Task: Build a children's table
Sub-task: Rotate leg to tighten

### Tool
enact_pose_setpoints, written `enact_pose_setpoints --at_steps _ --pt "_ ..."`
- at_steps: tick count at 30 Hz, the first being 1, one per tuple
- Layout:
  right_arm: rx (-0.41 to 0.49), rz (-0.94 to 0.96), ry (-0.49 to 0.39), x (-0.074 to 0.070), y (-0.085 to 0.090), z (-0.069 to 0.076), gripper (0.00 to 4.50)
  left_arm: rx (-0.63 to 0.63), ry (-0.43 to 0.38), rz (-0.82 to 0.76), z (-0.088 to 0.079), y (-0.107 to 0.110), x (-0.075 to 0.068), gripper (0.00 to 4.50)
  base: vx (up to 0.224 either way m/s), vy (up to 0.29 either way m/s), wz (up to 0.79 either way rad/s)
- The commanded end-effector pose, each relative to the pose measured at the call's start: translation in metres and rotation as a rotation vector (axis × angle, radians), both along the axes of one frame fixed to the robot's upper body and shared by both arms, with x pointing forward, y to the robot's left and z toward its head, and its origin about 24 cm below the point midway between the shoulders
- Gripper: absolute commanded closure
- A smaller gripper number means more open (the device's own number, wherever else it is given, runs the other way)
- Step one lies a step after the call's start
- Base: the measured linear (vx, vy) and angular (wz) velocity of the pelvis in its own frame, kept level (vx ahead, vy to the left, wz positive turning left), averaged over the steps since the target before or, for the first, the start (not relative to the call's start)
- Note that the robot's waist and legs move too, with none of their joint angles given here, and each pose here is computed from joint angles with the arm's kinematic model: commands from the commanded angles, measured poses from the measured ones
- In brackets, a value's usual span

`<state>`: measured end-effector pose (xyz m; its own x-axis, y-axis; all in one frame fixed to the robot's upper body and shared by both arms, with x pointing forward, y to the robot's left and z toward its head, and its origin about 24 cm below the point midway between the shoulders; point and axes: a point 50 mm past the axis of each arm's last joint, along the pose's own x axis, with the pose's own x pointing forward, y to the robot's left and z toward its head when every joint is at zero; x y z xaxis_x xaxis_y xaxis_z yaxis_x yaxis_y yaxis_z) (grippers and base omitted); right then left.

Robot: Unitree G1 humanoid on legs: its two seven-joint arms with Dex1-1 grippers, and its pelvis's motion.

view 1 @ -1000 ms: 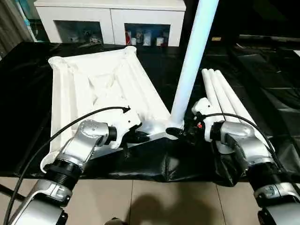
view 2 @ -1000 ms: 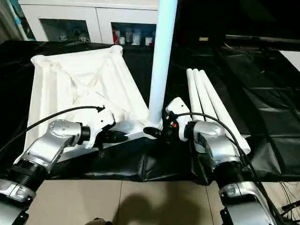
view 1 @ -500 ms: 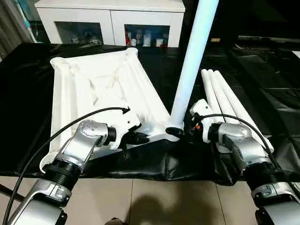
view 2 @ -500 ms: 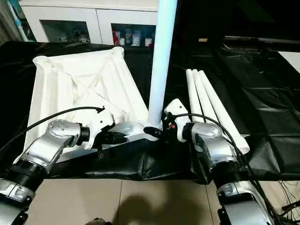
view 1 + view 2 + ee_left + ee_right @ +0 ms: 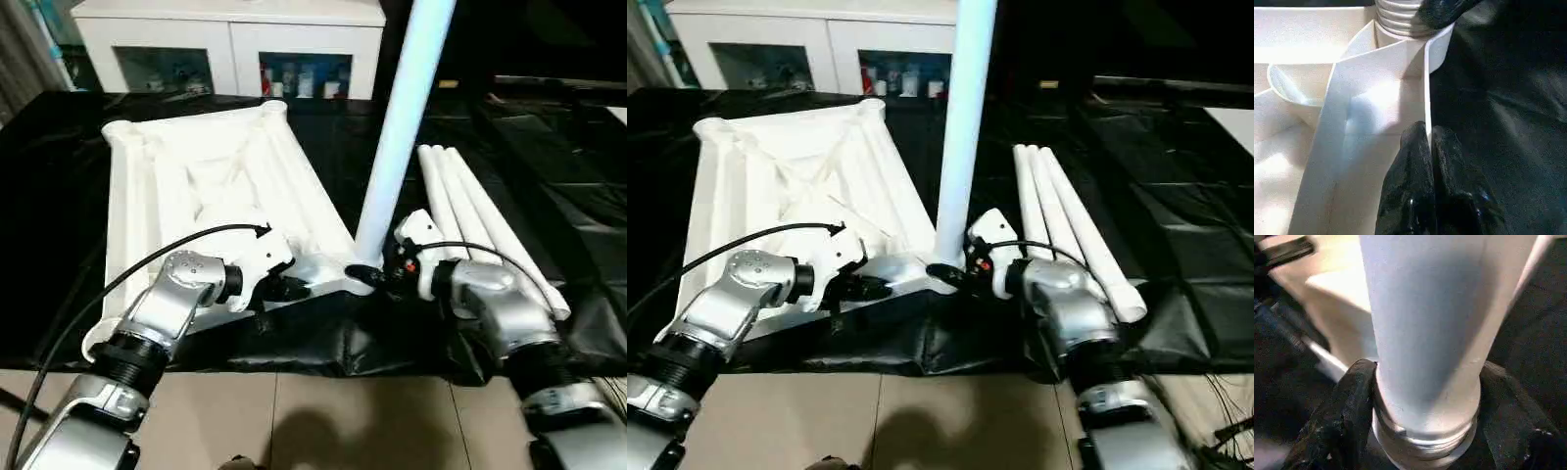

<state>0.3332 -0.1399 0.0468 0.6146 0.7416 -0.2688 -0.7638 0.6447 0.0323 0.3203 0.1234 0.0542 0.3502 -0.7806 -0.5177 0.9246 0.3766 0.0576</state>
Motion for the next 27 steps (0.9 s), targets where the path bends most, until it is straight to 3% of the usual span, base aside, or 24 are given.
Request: enact_pose_setpoints --at_steps 1,7,11,14,20,22,26,27 --pt "0.004 -0.146 0.046 0.002 0.001 -0.014 1.83 0.022 -0.016 0.064 -0.006 -0.012 0.006 4.50 0.000 0.000 0.00" --pt "-0.017 -0.484 0.103 0.013 0.021 -0.031 1.84 0.014 -0.033 0.348 -0.009 -0.037 0.028 4.50 0.000 0.000 0.00" --pt "-0.003 -0.631 0.126 0.022 0.039 -0.028 1.84 0.011 -0.064 0.445 -0.005 -0.053 0.039 4.50 0.000 0.000 0.00" --pt "-0.021 -0.648 0.100 0.027 0.050 -0.022 1.84 0.028 -0.083 0.445 -0.004 -0.057 0.041 4.50 0.000 0.000 0.00" --pt "0.096 -0.621 0.088 0.033 0.059 -0.011 1.84 0.054 -0.110 0.410 -0.002 -0.054 0.042 4.50 0.000 0.000 0.00" --pt "0.150 -0.599 0.039 0.037 0.056 -0.002 1.14 0.063 -0.117 0.378 -0.002 -0.048 0.042 4.50 0.000 0.000 0.00" --pt "0.124 -0.511 -0.025 0.039 0.049 0.007 1.08 0.056 -0.118 0.289 -0.001 -0.041 0.037 4.50 0.000 0.000 0.00" --pt "0.114 -0.493 -0.032 0.039 0.049 0.008 0.76 0.057 -0.117 0.277 -0.001 -0.040 0.036 4.50 0.000 0.000 0.00"
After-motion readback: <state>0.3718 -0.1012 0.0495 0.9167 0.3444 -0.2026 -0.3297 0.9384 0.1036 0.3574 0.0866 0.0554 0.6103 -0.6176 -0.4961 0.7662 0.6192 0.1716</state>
